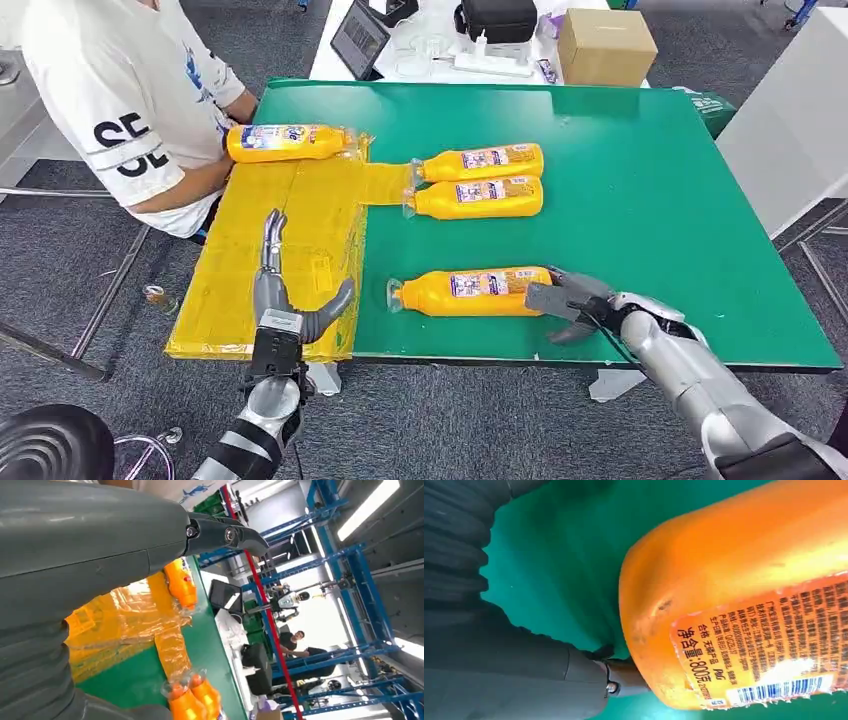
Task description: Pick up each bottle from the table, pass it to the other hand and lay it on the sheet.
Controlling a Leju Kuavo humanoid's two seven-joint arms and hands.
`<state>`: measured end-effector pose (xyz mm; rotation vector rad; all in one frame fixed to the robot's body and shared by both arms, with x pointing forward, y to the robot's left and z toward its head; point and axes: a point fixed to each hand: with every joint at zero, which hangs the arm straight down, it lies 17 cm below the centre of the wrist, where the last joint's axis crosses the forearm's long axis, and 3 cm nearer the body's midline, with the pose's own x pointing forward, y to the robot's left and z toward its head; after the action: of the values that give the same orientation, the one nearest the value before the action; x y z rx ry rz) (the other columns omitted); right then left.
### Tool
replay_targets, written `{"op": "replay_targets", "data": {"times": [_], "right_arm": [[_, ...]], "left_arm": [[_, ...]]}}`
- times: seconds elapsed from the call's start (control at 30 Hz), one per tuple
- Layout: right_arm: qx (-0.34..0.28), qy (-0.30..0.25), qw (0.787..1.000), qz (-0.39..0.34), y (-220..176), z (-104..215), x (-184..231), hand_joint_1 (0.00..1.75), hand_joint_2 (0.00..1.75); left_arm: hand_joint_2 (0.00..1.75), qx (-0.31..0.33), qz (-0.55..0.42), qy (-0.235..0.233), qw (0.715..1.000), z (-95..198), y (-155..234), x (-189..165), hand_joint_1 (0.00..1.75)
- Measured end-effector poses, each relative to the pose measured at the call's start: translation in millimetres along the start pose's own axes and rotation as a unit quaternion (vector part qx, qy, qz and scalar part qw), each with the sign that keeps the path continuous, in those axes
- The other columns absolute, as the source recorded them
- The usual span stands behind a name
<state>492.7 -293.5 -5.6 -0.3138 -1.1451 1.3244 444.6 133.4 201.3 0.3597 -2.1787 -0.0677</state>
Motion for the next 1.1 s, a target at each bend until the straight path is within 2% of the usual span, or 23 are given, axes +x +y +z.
{"op": "replay_targets", "data": {"times": [0.37, 0.57, 0.7, 0.97, 1.1], "right_arm": [[-0.035, 0.008, 0.999, 0.012, -9.4, -4.9, 2.0, 0.0, 1.75], [-0.081, 0.011, 0.997, 0.017, -45.9, 2.2, -0.6, 0.0, 1.75], [-0.094, 0.007, 0.995, 0.018, -56.9, 4.6, 1.8, 0.0, 1.75], [-0.147, -0.025, 0.988, 0.027, -103.2, 12.2, 29.3, 0.0, 1.75], [-0.144, -0.046, 0.988, 0.03, -111.5, 12.7, 49.1, 0.0, 1.75]], "left_arm": [[1.75, -0.003, -0.004, 0.001, 1.0, 2.0, -0.9, -1.3, 0.0], [1.75, -0.001, -0.008, 0.009, 1.0, 7.8, 1.9, -6.5, 0.0], [1.75, 0.0, -0.009, 0.01, 1.0, 8.5, 2.9, -7.5, 0.0], [1.75, 0.005, -0.017, 0.013, 1.0, 11.9, 9.3, -11.0, 0.0], [1.75, 0.001, -0.016, 0.013, 1.0, 12.3, 9.1, -11.3, 0.0]]}}
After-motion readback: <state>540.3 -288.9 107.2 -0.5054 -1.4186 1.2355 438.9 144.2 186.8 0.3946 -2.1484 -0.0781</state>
